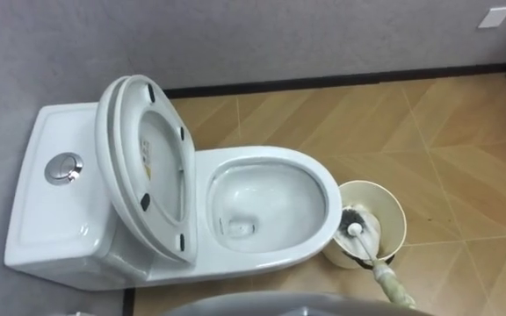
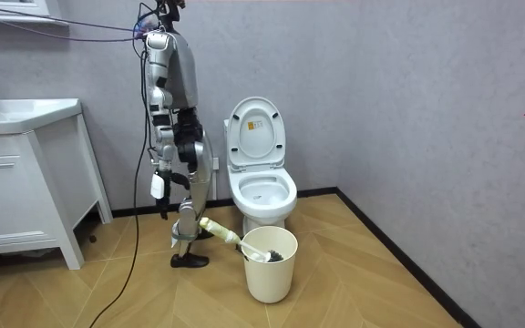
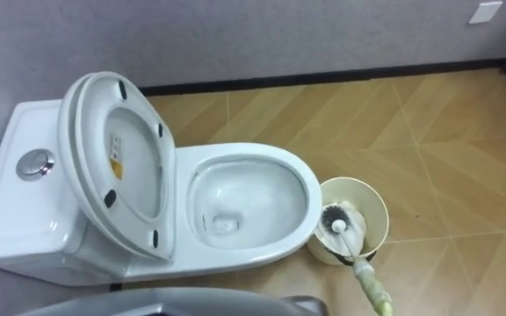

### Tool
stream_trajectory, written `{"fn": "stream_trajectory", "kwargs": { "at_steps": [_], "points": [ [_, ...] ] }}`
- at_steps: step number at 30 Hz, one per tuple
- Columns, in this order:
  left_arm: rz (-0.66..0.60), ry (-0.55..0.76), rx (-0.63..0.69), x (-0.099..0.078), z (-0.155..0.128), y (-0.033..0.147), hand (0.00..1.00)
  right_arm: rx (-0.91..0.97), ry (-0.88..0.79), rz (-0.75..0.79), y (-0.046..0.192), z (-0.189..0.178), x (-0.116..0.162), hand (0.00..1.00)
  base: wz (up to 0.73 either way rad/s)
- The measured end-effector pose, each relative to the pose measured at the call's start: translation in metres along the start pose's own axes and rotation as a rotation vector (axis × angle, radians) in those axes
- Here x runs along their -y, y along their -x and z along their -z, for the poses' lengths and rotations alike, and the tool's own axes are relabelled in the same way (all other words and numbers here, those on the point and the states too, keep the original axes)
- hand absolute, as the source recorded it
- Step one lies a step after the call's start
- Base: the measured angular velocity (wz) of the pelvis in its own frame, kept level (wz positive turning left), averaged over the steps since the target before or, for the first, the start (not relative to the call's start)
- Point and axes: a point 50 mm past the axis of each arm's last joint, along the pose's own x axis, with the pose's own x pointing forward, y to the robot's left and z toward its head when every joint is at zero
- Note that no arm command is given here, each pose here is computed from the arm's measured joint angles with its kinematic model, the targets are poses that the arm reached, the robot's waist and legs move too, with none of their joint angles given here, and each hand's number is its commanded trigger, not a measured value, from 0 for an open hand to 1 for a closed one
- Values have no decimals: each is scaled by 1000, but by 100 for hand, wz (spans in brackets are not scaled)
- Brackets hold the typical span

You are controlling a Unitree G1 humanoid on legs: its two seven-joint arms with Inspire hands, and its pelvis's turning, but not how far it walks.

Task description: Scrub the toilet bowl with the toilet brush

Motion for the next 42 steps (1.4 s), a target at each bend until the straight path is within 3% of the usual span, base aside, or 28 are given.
{"fn": "stream_trajectory", "kwargs": {
  "at_steps": [4,9,12,17,26,32,42],
  "points": [
    [-33,14,8,-5,1,0,0,18,-213,9,2,-14,-3,0,0],
    [-60,23,32,-15,-1,0,0,94,-205,45,6,-39,-6,0,-3],
    [-73,9,43,-21,-3,-1,0,232,-183,41,16,-71,-14,0,-9],
    [-98,5,90,-29,-18,-1,0,512,8,113,41,-120,-31,0,6],
    [-138,-11,206,-39,-51,0,0,807,202,105,81,-169,-75,0,2],
    [-148,-125,339,-42,-86,5,0,846,285,100,85,-173,-90,0,24],
    [-155,-95,547,-40,-154,23,0,908,333,104,107,-208,-111,0,1]
  ]
}}
